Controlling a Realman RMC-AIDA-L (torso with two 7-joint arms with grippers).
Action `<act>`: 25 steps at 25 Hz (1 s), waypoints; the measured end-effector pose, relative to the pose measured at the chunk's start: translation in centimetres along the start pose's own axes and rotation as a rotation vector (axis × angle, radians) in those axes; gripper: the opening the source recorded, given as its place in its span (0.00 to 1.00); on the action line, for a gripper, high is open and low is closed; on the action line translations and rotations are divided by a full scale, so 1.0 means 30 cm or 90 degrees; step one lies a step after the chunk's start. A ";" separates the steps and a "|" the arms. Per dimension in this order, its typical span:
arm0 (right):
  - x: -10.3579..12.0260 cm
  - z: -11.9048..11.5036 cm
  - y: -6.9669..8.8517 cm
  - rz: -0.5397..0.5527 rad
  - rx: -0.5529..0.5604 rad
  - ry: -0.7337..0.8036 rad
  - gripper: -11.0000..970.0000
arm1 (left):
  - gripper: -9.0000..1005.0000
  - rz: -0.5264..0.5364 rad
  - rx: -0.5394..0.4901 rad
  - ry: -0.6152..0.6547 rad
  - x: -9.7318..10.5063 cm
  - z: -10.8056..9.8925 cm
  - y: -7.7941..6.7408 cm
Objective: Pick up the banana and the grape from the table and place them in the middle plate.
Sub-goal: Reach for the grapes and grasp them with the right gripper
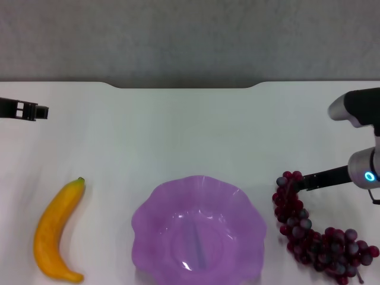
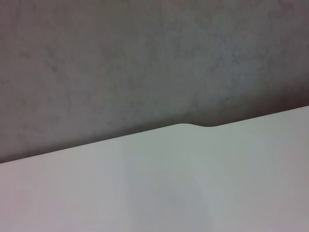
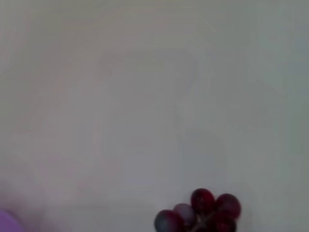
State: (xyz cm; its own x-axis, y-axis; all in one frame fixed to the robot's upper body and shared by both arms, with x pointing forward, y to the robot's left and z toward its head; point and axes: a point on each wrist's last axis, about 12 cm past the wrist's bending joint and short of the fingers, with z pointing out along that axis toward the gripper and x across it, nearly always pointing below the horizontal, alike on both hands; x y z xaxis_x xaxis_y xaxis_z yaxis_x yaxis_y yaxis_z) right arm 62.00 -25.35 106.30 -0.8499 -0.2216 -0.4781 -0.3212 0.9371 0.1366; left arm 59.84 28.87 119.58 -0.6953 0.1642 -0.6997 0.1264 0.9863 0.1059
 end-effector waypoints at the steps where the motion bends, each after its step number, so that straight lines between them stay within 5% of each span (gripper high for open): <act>1: -0.006 0.002 0.010 -0.006 -0.003 0.002 0.52 | 0.67 0.000 0.000 0.000 0.000 0.000 0.000; 9: -0.019 0.014 0.066 -0.032 -0.029 0.006 0.52 | 0.67 0.000 0.000 0.000 0.000 0.000 0.000; 25: 0.009 0.028 0.051 -0.021 -0.023 0.029 0.52 | 0.67 0.001 0.000 -0.001 -0.004 0.000 -0.001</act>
State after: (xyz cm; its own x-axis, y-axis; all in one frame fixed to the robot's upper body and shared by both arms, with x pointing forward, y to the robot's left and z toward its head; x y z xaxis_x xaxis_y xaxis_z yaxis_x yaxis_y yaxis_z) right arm 61.62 -23.75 105.66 -0.8567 -0.2643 -0.4430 -0.3630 0.9191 0.1536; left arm 59.94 28.83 119.66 -0.6938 0.1664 -0.7007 0.1281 0.9859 0.1074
